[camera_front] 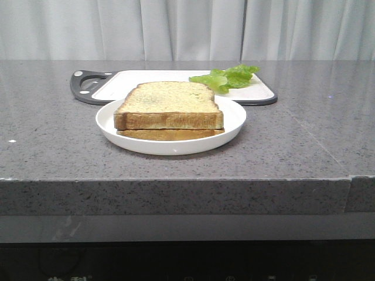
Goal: Left arm grabs bread, right arm adds lettuce
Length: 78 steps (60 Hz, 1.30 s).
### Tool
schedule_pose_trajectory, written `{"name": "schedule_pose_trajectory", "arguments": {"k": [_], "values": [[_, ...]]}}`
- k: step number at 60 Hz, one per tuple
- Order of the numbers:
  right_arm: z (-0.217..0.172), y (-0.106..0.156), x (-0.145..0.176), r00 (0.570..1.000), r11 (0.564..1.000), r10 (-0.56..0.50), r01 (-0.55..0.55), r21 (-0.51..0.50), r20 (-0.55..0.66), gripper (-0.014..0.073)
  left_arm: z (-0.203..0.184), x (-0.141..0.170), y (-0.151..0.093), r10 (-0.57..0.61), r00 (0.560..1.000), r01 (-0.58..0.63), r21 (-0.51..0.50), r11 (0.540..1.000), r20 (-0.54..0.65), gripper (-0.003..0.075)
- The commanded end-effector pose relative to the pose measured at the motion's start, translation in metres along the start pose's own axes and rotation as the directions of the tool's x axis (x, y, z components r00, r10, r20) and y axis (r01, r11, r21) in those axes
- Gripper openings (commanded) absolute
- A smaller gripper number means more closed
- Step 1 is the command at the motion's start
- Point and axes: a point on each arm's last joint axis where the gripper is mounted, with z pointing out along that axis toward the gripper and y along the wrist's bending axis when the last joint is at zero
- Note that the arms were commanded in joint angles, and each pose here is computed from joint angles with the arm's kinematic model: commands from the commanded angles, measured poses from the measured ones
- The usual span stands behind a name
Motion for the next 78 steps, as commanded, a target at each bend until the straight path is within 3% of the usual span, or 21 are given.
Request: {"name": "schedule_pose_trajectory", "arguments": {"k": [1, 38, 53, 62, 78], "values": [[-0.002, 0.001, -0.010, 0.993, 1.000, -0.019, 0.020, -0.003, 0.115, -0.0118, -0.002, -0.007, 0.000, -0.006, 0.995, 0.006, 0.004, 1.000, 0.095, -0.0020], [-0.002, 0.001, -0.010, 0.993, 1.000, -0.019, 0.020, -0.003, 0.115, -0.0118, -0.002, -0.007, 0.000, -0.006, 0.995, 0.006, 0.004, 1.000, 0.095, -0.0020], [-0.004, 0.001, -0.017, 0.981, 1.000, -0.019, 0.020, -0.008, 0.191, -0.0118, -0.003, -0.018, -0.001, -0.007, 0.980, 0.005, 0.010, 1.000, 0.198, -0.0020], [-0.007, 0.005, -0.036, 0.978, 1.000, -0.016, 0.019, -0.015, 0.210, -0.0118, -0.007, -0.042, -0.003, -0.008, 0.973, 0.004, 0.015, 1.000, 0.233, -0.0020], [-0.020, 0.018, -0.108, 0.979, 0.997, -0.077, 0.081, -0.010, 0.189, -0.0118, -0.017, -0.124, -0.011, -0.007, 0.980, 0.003, 0.020, 1.000, 0.201, -0.0020]]}}
